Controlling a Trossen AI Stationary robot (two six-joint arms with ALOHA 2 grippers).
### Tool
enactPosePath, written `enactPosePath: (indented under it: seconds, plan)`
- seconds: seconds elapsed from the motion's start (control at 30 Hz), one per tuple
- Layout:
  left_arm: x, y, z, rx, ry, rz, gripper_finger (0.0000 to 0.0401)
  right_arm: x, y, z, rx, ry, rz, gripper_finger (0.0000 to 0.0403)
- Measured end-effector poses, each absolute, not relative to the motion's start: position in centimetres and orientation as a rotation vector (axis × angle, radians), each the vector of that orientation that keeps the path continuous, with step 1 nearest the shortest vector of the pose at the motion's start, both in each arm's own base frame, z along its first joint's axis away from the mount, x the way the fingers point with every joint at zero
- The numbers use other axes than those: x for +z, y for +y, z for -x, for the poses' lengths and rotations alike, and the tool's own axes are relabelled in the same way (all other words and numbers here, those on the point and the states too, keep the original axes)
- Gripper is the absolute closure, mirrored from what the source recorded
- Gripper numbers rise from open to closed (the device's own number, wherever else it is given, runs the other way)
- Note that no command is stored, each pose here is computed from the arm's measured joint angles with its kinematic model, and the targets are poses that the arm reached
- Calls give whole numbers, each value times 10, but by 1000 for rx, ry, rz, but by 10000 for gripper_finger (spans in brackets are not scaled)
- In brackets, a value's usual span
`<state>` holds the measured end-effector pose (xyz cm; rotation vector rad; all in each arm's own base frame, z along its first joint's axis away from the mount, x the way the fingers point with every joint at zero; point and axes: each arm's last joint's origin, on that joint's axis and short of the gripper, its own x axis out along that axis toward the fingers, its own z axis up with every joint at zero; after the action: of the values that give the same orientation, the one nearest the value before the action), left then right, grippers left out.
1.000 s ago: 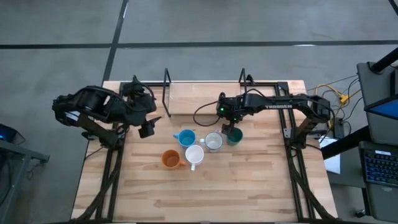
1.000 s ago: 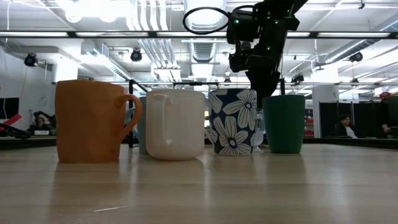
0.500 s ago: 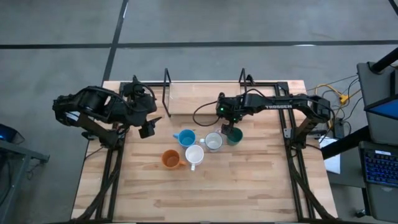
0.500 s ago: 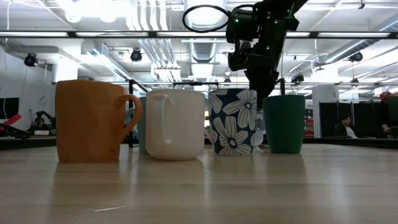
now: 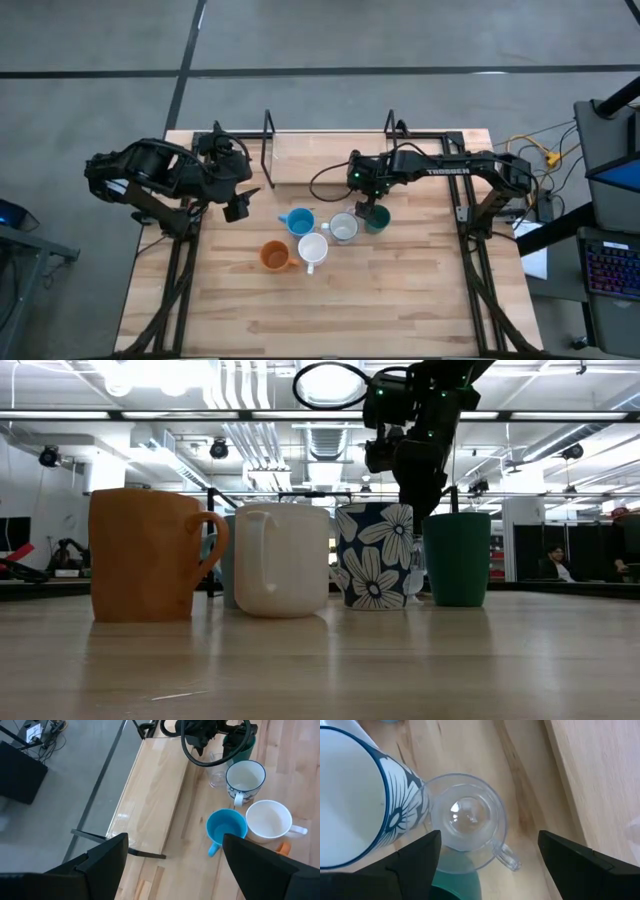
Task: Stack small to large cups/mugs on shelf
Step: Put the transparent mug on the shelf
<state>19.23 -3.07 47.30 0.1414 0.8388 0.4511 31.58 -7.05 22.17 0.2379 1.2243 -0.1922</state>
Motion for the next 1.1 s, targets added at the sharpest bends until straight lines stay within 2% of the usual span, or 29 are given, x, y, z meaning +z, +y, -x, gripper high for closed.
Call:
enactPosePath:
  seconds: [0.27, 0.37, 0.53, 0.83, 0.9, 1.1]
  plan:
    - [473, -31, -192, 451, 839, -141, 91, 220, -70, -315, -193, 1231, -239, 78]
    - [473, -31, -192, 452, 839, -141, 91, 220, -71, -315, -193, 1230, -239, 97]
    - [473, -31, -192, 451, 839, -141, 91, 220, -71, -315, -188, 1230, -236, 177]
    - [473, -31, -192, 451, 839, -141, 91, 220, -69, -316, -122, 1221, -241, 369]
    - [473, -31, -192, 451, 839, -141, 91, 220, -69, -316, -115, 1221, -239, 387]
    - [473, -31, -192, 451, 839, -141, 91, 220, -69, -316, -116, 1222, -240, 394]
